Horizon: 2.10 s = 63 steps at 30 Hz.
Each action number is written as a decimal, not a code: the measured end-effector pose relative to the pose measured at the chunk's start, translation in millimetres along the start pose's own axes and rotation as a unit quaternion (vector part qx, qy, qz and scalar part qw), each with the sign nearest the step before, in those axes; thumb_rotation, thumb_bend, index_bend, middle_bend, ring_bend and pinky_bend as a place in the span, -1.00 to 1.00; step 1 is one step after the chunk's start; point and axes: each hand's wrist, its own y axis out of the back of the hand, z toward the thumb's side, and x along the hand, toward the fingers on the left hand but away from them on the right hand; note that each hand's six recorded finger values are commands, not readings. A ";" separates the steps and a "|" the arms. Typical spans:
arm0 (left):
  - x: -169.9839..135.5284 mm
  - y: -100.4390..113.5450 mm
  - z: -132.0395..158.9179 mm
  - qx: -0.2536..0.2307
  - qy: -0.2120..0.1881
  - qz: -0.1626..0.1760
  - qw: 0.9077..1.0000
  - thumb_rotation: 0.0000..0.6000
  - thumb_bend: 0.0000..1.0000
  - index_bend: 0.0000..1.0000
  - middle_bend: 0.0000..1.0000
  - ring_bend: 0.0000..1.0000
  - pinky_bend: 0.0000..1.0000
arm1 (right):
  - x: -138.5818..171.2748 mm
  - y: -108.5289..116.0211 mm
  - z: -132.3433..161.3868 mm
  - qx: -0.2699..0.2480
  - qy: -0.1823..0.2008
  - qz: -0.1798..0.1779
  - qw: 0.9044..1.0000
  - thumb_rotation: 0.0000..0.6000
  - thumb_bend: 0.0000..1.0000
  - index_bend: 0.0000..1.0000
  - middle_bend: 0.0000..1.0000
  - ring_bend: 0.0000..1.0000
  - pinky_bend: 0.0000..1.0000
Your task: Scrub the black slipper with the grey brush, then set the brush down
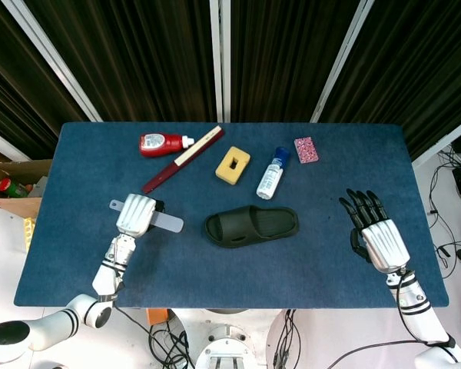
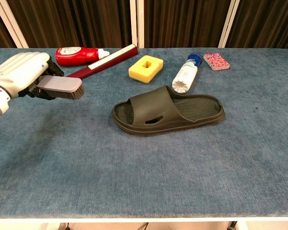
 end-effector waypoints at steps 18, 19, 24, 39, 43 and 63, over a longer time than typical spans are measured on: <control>46.9 13.0 52.9 -0.027 0.023 -0.007 0.999 1.00 0.13 1.00 1.00 1.00 1.00 | -8.5 -66.6 -10.1 0.061 -0.019 0.166 0.984 0.93 0.64 -1.00 -1.00 -1.00 -1.00; 49.3 13.0 56.0 -0.029 0.022 -0.008 0.999 1.00 0.13 1.00 1.00 1.00 1.00 | -9.3 -70.7 -9.5 0.064 -0.017 0.175 0.982 0.93 0.66 -1.00 -1.00 -1.00 -1.00; 58.9 16.1 68.8 -0.039 0.017 -0.011 0.999 1.00 0.13 1.00 1.00 1.00 1.00 | -15.4 -90.6 1.7 0.081 0.006 0.211 0.974 0.93 0.77 -1.00 -0.99 -1.00 -1.00; 72.4 16.3 90.4 -0.004 -0.002 -0.008 1.000 1.00 0.13 1.00 1.00 1.00 1.00 | -19.2 -128.0 34.6 0.085 0.063 0.260 0.960 0.93 0.86 -1.00 -0.95 -1.00 -1.00; 75.4 7.8 98.2 0.001 -0.007 -0.014 1.000 1.00 0.13 1.00 1.00 1.00 1.00 | -18.3 -135.0 35.8 0.088 0.061 0.272 0.956 0.93 0.89 -1.00 -0.95 -1.00 -1.00; 82.2 -26.9 142.9 0.015 -0.042 -0.055 0.997 1.00 0.13 1.00 1.00 1.00 1.00 | -15.8 -144.8 38.0 0.094 0.064 0.286 0.951 0.93 0.89 -1.00 -0.95 -1.00 -1.00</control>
